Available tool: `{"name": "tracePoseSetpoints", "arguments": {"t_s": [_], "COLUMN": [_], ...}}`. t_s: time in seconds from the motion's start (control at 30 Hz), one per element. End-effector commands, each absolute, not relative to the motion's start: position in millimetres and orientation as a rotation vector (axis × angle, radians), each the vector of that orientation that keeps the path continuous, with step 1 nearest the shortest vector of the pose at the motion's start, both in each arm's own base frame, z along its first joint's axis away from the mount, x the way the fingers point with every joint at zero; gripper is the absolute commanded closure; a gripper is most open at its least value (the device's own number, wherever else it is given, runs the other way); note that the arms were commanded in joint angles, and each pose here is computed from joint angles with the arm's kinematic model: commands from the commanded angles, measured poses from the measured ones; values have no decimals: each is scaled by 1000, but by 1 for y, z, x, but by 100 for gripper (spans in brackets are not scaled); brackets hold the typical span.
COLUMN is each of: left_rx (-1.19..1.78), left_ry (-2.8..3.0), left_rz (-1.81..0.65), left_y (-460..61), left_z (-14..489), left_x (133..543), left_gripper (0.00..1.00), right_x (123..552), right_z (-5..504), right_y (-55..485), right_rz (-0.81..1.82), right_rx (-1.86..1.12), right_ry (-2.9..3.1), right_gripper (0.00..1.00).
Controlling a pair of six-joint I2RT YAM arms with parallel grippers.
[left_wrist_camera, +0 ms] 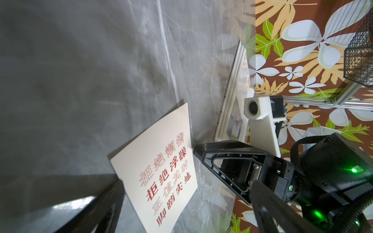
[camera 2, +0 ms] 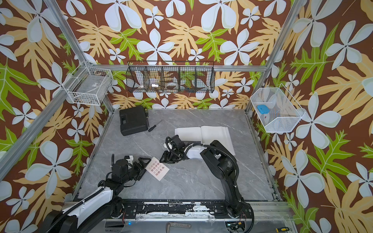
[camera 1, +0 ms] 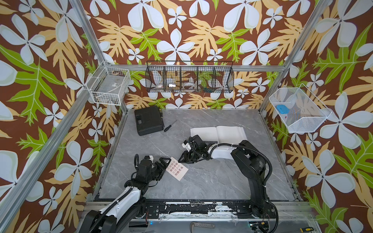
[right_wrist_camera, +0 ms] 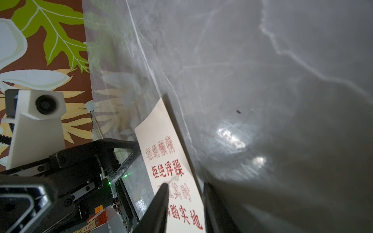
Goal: Place the photos into the photo albums
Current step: Pick up the photo at the center of the board.
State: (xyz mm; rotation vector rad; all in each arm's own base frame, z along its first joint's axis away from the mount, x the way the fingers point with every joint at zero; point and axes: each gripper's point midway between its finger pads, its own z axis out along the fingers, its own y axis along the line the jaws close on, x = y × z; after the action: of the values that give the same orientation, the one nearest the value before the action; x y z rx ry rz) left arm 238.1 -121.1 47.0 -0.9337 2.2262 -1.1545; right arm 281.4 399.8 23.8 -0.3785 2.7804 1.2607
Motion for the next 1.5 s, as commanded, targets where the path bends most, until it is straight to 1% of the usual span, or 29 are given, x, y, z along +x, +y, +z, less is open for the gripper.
{"name": "tracePoseSetpoints", "arguments": {"t_s": [0.0, 0.2, 0.3, 0.37, 0.43, 0.47, 0.53, 0.63, 0.73, 0.8, 0.87, 1.03, 1.1, 1.27, 1.33, 1.47], "left_rx": [-1063, -1023, -1023, -1017, -1041, -1038, -1028, -1037, -1062, -1066, -1063, -1071, -1077, -1080, -1082, -1075], "left_ry": [2365, 2313, 2311, 2344, 2382, 2394, 2405, 2412, 2430, 2449, 2463, 2455, 2457, 2465, 2468, 2484], "left_rz": [-1114, -1195, -1190, -1092, -940, -878, -821, -835, -864, -872, -865, -865, -861, -860, -858, -813], "left_y": [-120, -127, -127, -119, -104, -97, -92, -93, -98, -100, -100, -99, -98, -98, -98, -93], "left_z": [16, 29, 31, 28, 22, 21, 22, 19, 10, 5, 2, 1, 0, -3, -4, -7], "left_x": [212, 221, 222, 221, 217, 216, 215, 213, 211, 209, 208, 207, 206, 202, 201, 198], "left_gripper": [0, 0, 0, 0, 0, 0, 0, 0, 0, 0, 0, 0, 0, 0, 0, 0], "right_x": [277, 277, 277, 278, 281, 283, 288, 294, 293, 289, 287, 288, 285, 264, 261, 259], "right_z": [0, -4, -7, -5, -1, 0, 8, 20, 17, 13, 14, 44, 46, 30, 21, 6], "right_y": [384, 385, 384, 384, 384, 383, 382, 386, 386, 386, 385, 383, 385, 392, 390, 387], "right_rz": [1126, 1123, 1112, 1107, 1095, 1072, 1054, 1047, 1033, 1045, 1052, 1039, 1049, 1101, 1094, 1070], "right_rx": [-330, -328, -321, -326, -332, -332, -344, -387, -416, -418, -416, -431, -450, -496, -486, -476], "right_ry": [2877, 2887, 2896, 2886, 2881, 2877, 2849, 2816, 2836, 2851, 2855, 2787, 2794, 2851, 2875, 2901], "right_gripper": [67, 70, 70, 71, 71, 68, 66, 60, 57, 57, 60, 65, 67, 72, 74, 76]}}
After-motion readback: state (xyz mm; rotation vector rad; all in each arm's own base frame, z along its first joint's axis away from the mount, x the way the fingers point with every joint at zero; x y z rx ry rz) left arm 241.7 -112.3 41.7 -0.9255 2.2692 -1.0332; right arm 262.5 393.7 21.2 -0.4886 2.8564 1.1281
